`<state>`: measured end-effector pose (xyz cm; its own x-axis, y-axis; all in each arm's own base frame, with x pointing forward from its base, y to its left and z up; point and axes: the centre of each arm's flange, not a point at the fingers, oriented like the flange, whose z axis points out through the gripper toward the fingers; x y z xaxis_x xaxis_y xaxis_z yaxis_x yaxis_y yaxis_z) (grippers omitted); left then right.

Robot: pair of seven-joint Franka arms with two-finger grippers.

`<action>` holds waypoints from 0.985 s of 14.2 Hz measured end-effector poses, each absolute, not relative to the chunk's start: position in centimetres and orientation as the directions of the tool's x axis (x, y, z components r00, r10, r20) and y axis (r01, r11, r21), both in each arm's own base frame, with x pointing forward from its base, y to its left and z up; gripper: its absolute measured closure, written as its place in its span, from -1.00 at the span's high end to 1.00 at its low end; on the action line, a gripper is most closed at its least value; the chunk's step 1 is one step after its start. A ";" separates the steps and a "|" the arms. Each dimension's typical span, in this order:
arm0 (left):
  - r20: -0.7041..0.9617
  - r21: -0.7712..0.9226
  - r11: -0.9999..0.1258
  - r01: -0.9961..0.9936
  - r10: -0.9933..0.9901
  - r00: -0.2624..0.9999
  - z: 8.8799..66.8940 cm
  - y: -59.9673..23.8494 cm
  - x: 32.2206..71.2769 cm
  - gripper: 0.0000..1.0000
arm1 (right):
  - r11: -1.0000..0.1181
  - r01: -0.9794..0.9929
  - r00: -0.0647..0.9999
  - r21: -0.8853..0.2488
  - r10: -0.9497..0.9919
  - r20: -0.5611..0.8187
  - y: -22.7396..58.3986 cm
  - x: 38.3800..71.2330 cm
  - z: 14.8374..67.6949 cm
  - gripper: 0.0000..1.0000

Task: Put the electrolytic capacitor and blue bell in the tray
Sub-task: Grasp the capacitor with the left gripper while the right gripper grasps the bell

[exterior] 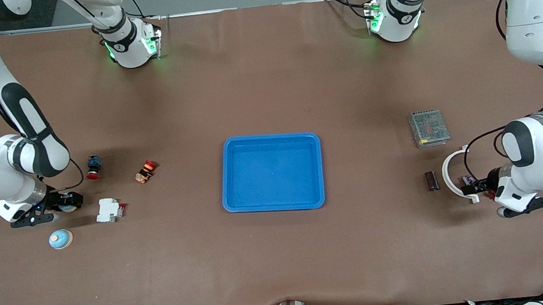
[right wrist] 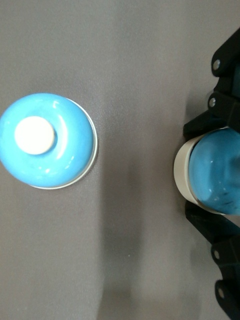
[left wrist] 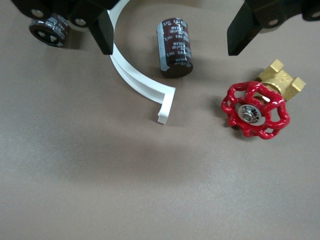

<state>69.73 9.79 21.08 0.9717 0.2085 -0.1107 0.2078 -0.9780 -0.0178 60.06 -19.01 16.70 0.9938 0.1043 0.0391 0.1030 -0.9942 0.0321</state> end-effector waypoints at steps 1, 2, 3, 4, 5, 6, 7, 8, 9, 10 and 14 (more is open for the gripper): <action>-0.114 -0.018 -0.978 0.208 0.209 0.971 20.9 9.8 69.7 1.00 | -0.994 0.103 0.994 0.026 0.104 0.024 -19.0 60.1 16.7 0.36; -0.117 -0.018 -0.978 0.208 0.209 0.971 20.6 9.8 69.6 1.00 | -0.994 0.103 0.995 0.018 0.103 0.003 -19.1 60.1 16.9 0.36; -0.119 -0.019 -0.978 0.209 0.210 0.970 20.5 9.8 69.6 1.00 | -0.995 0.104 0.995 0.011 0.103 -0.015 -19.1 60.4 17.2 0.36; -0.122 -0.019 -0.977 0.211 0.212 0.970 20.3 9.9 69.6 1.00 | -0.995 0.104 0.994 0.006 0.104 -0.027 -19.1 60.8 17.8 0.36; -0.125 -0.019 -0.976 0.215 0.216 0.969 20.1 10.2 69.5 1.00 | -0.994 0.106 0.994 0.002 0.106 -0.035 -19.2 61.4 18.7 0.36; -0.128 -0.020 -0.975 0.220 0.221 0.967 19.9 10.5 69.4 1.00 | -0.994 0.108 0.993 -0.001 0.108 -0.039 -19.1 62.0 19.7 0.36; -0.130 -0.020 -0.974 0.225 0.226 0.965 19.7 10.9 69.3 1.00 | -0.994 0.112 0.993 -0.002 0.112 -0.041 -19.0 62.5 21.0 0.36; -0.133 -0.021 -0.973 0.231 0.232 0.964 19.5 11.3 69.2 1.00 | -0.993 0.117 0.992 -0.002 0.117 -0.040 -18.7 63.0 22.2 0.36; -0.136 -0.021 -0.972 0.236 0.237 0.962 19.3 11.7 69.1 1.00 | -0.993 0.116 0.993 -0.002 0.116 -0.038 -18.1 63.6 23.5 0.36; -0.138 -0.021 -0.971 0.239 0.240 0.961 19.1 11.9 69.0 1.00 | -0.995 0.105 0.994 -0.002 0.105 -0.040 -17.3 64.1 24.7 0.36; -0.144 -0.022 -0.970 0.244 0.244 0.959 18.7 12.2 68.9 1.00 | -1.000 0.031 0.997 0.001 0.031 -0.067 -11.5 66.0 27.9 0.36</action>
